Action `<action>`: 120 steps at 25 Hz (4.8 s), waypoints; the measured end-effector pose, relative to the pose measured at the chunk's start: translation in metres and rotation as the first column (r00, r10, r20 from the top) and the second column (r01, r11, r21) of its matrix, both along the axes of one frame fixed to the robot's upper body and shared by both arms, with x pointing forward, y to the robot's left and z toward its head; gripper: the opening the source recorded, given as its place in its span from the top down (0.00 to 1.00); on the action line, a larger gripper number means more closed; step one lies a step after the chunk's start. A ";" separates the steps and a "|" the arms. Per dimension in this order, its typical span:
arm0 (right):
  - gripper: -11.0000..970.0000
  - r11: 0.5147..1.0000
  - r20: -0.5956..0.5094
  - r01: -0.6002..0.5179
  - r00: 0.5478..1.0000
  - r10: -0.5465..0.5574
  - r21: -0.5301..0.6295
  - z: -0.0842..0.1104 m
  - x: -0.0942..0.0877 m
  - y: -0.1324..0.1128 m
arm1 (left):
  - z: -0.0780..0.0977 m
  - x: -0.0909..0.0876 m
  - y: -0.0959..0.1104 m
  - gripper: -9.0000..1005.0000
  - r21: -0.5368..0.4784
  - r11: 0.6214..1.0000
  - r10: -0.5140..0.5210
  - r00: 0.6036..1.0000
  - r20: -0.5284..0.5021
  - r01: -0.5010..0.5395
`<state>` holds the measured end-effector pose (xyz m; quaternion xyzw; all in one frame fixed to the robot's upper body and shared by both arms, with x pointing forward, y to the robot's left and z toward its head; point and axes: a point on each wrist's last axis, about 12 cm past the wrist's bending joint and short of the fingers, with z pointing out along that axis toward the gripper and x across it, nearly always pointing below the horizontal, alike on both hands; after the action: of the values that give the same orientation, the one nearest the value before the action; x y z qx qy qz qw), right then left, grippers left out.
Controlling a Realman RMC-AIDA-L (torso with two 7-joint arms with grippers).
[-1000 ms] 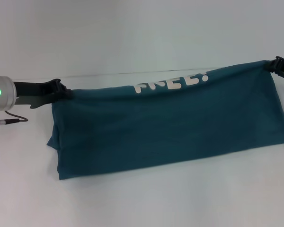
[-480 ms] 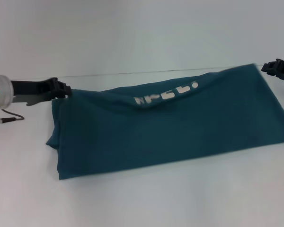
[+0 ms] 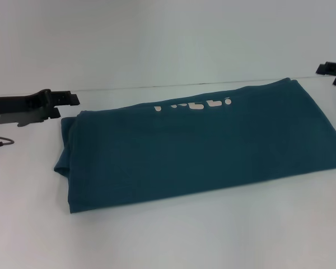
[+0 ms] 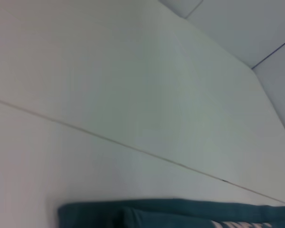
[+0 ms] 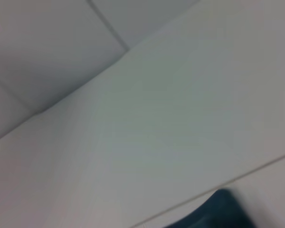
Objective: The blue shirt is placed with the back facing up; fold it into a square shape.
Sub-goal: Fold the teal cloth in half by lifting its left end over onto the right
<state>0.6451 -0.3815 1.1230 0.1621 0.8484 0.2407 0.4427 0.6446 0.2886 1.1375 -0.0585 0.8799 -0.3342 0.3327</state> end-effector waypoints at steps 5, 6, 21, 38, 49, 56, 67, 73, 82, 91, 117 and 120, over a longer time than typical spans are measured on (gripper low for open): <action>0.45 0.976 -0.025 -0.186 0.982 0.189 0.109 0.004 -0.021 0.007 | -0.003 -0.019 0.005 0.33 -0.121 0.992 -0.046 0.999 -0.021 0.043; 0.40 0.963 -0.023 -0.232 0.971 0.237 0.136 0.006 -0.028 0.009 | -0.003 -0.024 0.006 0.28 -0.146 0.988 -0.057 0.998 -0.027 0.053; 0.45 0.733 0.051 -0.620 0.772 0.633 0.280 -0.009 -0.106 0.029 | -0.045 -0.072 0.008 0.14 -0.375 0.927 -0.075 0.991 -0.111 0.028; 0.45 0.735 0.077 -0.626 0.772 0.630 0.262 -0.016 -0.104 0.040 | -0.092 -0.088 0.003 0.14 -0.341 0.928 0.072 0.970 -0.231 -0.150; 0.45 0.748 0.070 -0.611 0.784 0.617 0.258 -0.016 -0.101 0.039 | -0.090 -0.085 0.006 0.14 -0.321 0.936 0.074 0.973 -0.219 -0.144; 0.45 0.744 0.072 -0.614 0.782 0.620 0.264 -0.016 -0.100 0.042 | -0.072 -0.064 0.004 0.14 -0.313 0.941 0.074 0.982 -0.174 -0.127; 0.45 0.743 0.076 -0.615 0.781 0.620 0.264 -0.016 -0.098 0.043 | -0.079 -0.052 -0.009 0.14 -0.261 0.952 0.120 0.979 -0.168 -0.161; 0.45 0.750 0.070 -0.604 0.789 0.610 0.270 -0.018 -0.099 0.042 | -0.085 -0.053 -0.012 0.14 -0.233 0.958 0.123 0.975 -0.182 -0.165; 0.45 0.755 0.064 -0.595 0.795 0.603 0.274 -0.020 -0.098 0.041 | -0.077 -0.052 -0.013 0.14 -0.234 0.966 0.075 0.986 -0.148 -0.108; 0.45 0.758 0.070 -0.596 0.796 0.601 0.266 -0.019 -0.097 0.040 | -0.032 -0.060 0.004 0.14 -0.275 0.954 -0.133 0.991 -0.018 0.123; 0.45 0.767 0.075 -0.587 0.804 0.590 0.260 -0.018 -0.095 0.040 | -0.064 -0.050 0.010 0.13 -0.088 0.994 0.060 0.998 -0.032 -0.063; 0.45 0.766 0.076 -0.588 0.803 0.591 0.260 -0.018 -0.094 0.041 | -0.066 -0.050 0.011 0.13 -0.104 0.991 0.080 0.995 -0.053 -0.085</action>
<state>0.5507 -0.3406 1.1046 -0.0519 0.8173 0.4803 0.3140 0.5945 0.2991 1.0720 -0.1206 0.8655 -0.3651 0.3210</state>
